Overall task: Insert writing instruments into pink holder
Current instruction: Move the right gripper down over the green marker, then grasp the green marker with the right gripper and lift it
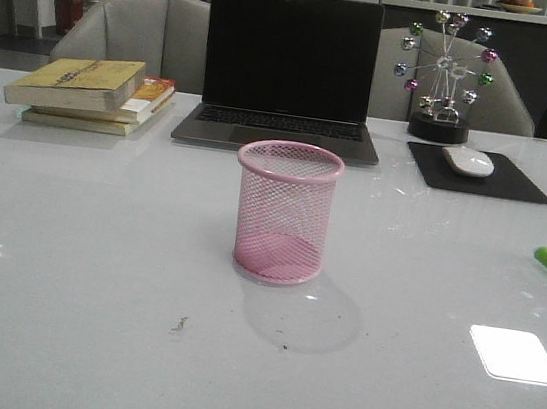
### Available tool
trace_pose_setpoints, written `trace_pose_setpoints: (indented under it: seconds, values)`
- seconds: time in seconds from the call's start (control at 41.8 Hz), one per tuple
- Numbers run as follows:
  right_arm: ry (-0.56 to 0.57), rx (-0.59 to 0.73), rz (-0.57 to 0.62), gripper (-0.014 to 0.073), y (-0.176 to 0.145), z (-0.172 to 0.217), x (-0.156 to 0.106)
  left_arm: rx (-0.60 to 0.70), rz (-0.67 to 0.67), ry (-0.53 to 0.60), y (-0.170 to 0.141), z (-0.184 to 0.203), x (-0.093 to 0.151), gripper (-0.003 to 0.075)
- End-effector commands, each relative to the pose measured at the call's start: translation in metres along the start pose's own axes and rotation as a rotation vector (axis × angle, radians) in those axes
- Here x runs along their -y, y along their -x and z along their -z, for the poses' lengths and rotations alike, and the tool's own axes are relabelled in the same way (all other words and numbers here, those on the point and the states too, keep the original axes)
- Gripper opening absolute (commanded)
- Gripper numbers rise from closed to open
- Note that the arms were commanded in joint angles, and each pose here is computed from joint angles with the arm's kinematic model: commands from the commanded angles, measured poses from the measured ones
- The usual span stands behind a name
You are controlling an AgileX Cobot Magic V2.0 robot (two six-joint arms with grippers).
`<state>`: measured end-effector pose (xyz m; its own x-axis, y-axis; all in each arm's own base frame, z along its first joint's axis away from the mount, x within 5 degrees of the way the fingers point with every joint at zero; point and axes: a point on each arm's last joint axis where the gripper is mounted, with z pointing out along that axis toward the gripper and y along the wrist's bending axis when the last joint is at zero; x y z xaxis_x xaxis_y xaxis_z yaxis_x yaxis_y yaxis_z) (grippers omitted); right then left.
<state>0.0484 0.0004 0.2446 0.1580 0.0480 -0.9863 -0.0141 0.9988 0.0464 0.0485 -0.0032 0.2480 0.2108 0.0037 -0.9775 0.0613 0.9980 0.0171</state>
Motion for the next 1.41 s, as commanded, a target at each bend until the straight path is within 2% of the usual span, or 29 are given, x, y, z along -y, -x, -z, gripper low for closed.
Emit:
trace_pose_setpoints:
  seconds: [0.0, 0.143, 0.263, 0.335, 0.478, 0.622, 0.837, 0.885, 0.933, 1.004, 1.052, 1.1, 1.172, 1.387]
  values:
    - [0.003, 0.182, 0.003, 0.0043, 0.055, 0.010, -0.002, 0.166, 0.002, 0.000, 0.053, 0.008, -0.001, 0.0097]
    - [0.004, 0.122, 0.006, 0.0043, 0.094, 0.006, -0.005, 0.112, 0.003, 0.008, 0.098, 0.004, -0.002, 0.0097]
    - [0.003, 0.018, 0.012, 0.0043, 0.118, -0.010, -0.006, -0.003, 0.017, 0.011, 0.125, -0.012, -0.003, 0.0097]
    - [0.001, -0.071, 0.011, 0.0043, 0.124, -0.022, -0.006, -0.090, 0.026, 0.011, 0.131, -0.024, -0.003, 0.0097]
    - [-0.004, -0.247, 0.011, 0.0043, 0.114, -0.045, -0.006, -0.264, 0.026, 0.013, 0.120, -0.049, -0.003, 0.0097]
    - [-0.009, -0.413, 0.010, 0.0043, 0.096, -0.065, -0.005, -0.503, 0.027, 0.017, 0.096, -0.063, -0.003, 0.0097]
    - [-0.017, -0.611, 0.017, 0.0053, 0.072, -0.087, -0.004, -0.655, 0.032, 0.016, 0.077, -0.083, -0.003, 0.0106]
    - [-0.021, -0.661, 0.025, 0.0100, 0.066, -0.092, -0.003, -0.683, 0.026, 0.015, 0.073, -0.086, -0.003, 0.0139]
    - [-0.025, -0.704, 0.037, 0.0194, 0.061, -0.096, -0.002, -0.701, 0.011, 0.010, 0.071, -0.089, -0.003, 0.0218]
    - [-0.027, -0.766, 0.036, 0.0350, 0.052, -0.103, -0.001, -0.711, -0.011, 0.000, 0.069, -0.091, -0.003, 0.0386]
    - [-0.029, -0.807, 0.035, 0.0418, 0.046, -0.110, -0.001, -0.709, -0.017, -0.002, 0.069, -0.092, -0.003, 0.0491]
    - [-0.030, -0.854, 0.035, 0.0456, 0.040, -0.118, -0.001, -0.705, -0.023, -0.009, 0.069, -0.093, -0.002, 0.0549]
    - [-0.032, -0.910, 0.034, 0.0458, 0.034, -0.132, 0.000, -0.700, -0.004, -0.030, 0.069, -0.093, 0.001, 0.0575]
    - [-0.043, -1.053, 0.030, 0.0458, 0.012, -0.193, 0.003, -0.697, -0.014, -0.169, 0.070, -0.091, 0.018, 0.0520]
